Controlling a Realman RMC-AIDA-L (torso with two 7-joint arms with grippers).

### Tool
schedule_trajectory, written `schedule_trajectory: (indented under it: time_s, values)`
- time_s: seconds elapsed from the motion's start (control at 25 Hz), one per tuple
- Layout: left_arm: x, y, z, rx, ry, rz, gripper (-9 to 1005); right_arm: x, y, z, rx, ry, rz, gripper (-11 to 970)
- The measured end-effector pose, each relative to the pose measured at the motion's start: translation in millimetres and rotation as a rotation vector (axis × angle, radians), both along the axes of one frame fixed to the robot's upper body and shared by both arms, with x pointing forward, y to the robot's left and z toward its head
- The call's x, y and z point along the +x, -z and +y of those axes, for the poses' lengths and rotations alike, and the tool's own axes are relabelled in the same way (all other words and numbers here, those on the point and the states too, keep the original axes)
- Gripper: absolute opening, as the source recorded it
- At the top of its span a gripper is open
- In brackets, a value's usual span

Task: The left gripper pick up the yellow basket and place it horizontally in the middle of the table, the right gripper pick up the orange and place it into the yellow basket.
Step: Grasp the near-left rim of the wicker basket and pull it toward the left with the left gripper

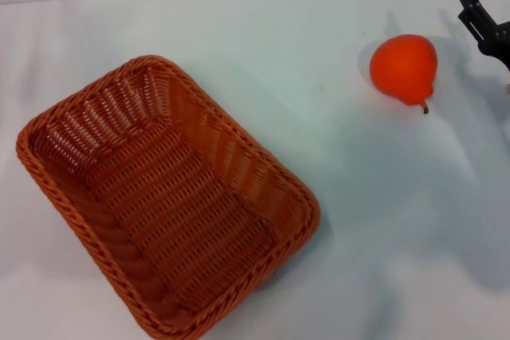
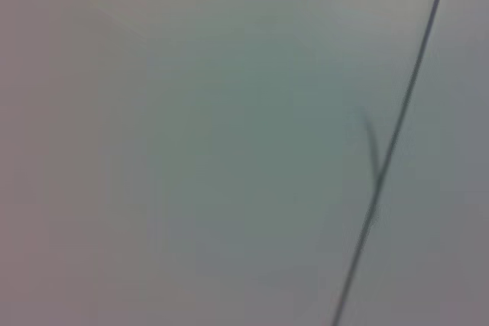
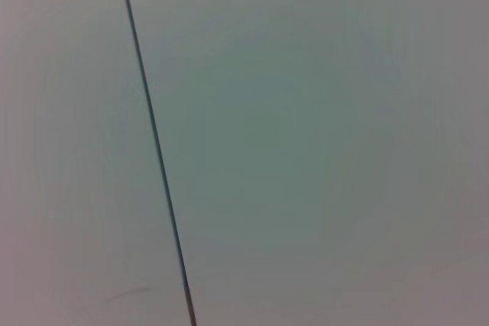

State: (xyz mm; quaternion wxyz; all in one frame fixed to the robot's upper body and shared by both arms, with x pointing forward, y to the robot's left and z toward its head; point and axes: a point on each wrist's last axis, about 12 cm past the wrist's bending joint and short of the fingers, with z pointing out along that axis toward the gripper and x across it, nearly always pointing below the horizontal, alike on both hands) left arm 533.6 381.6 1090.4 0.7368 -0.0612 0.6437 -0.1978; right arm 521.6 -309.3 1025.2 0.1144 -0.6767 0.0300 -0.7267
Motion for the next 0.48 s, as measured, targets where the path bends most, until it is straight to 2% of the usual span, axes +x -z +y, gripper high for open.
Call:
schedule_trajectory:
  time_s: [0.12, 0.24, 0.32, 0.36, 0.44, 0.48]
  values:
    - [11.3, -18.5, 2, -0.081, 0.118, 0.016, 872, 0.5, 0.4, 1, -0.002, -0.005, 0.005, 946]
    - [31.0, -40.9, -2, -0.116, 0.311, 0.128, 859, 0.6, 1.0, 1, -0.004, -0.008, 0.009, 946]
    - [45.1, -54.7, -9, -0.063, 0.435, 0.228, 850, 0.4, 1.3, 2, -0.006, -0.013, 0.011, 946]
    - [45.1, -54.7, -9, -0.063, 0.435, 0.228, 846, 0.2, 1.6, 3, -0.007, -0.015, 0.012, 946]
    - [67.9, -71.3, -25, 0.082, 0.610, 0.423, 837, 0.1, 1.8, 3, -0.008, -0.019, 0.014, 947]
    - [71.3, -73.3, -27, 0.115, 0.630, 0.456, 833, 0.0, 1.9, 4, -0.009, -0.022, 0.014, 947]
